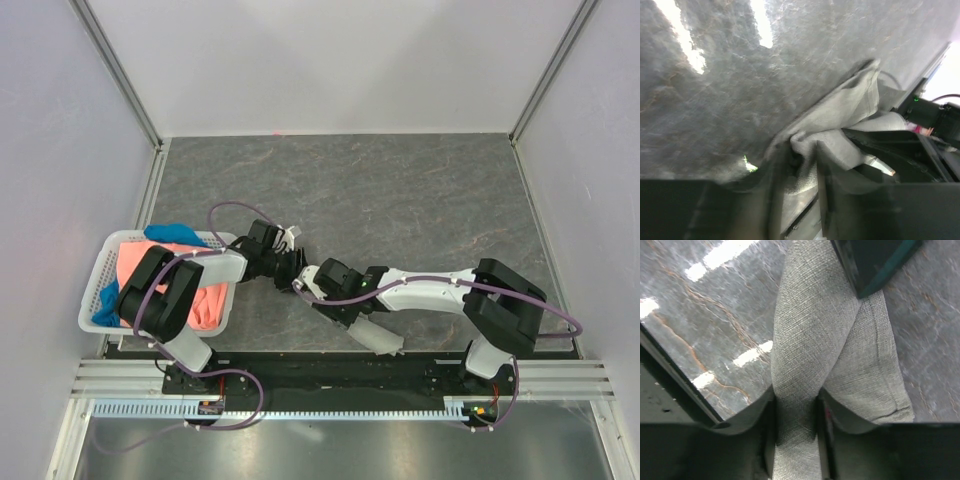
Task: Fold the napkin, place the utensils inside, and roll it up
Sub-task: Roll the napkin with the utensil
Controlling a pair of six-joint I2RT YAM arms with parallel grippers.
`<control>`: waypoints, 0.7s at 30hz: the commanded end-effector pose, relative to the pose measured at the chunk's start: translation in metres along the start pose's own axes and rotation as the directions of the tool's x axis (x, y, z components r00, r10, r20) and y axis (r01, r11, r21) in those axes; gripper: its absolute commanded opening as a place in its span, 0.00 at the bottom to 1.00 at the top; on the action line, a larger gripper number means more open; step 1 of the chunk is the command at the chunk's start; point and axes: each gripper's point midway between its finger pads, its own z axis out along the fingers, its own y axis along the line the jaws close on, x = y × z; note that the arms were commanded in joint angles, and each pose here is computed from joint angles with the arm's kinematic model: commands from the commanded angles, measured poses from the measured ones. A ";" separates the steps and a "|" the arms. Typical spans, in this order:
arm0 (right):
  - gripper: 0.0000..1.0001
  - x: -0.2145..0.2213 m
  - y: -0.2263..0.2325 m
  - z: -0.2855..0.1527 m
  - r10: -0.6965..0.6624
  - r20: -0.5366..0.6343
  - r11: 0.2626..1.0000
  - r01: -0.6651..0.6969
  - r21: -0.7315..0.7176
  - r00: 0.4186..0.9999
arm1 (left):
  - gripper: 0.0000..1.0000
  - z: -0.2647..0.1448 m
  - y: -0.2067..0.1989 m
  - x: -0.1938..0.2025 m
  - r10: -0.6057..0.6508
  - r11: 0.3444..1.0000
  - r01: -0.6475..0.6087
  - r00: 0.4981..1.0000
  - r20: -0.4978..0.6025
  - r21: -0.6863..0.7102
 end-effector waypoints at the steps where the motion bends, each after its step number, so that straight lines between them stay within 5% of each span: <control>1: 0.35 0.012 0.018 0.009 0.055 -0.048 0.986 -0.062 -0.157 0.997 | 0.51 -0.008 -0.002 -0.007 0.062 0.998 -0.060 0.997 0.052 -0.031; 4: 0.31 0.015 0.023 0.009 0.093 -0.052 0.964 -0.103 -0.245 0.994 | 0.59 -0.017 -0.005 -0.011 0.094 0.995 -0.090 0.990 0.105 -0.046; 10: 0.31 0.017 0.032 0.008 0.150 -0.073 0.893 -0.167 -0.418 0.986 | 0.62 -0.030 -0.005 -0.008 0.130 0.991 -0.122 0.976 0.174 -0.057; 21: 0.31 0.024 0.019 0.015 0.263 -0.136 0.796 -0.295 -0.529 0.955 | 0.60 -0.036 -0.004 0.004 0.141 0.990 -0.140 0.962 0.234 -0.023</control>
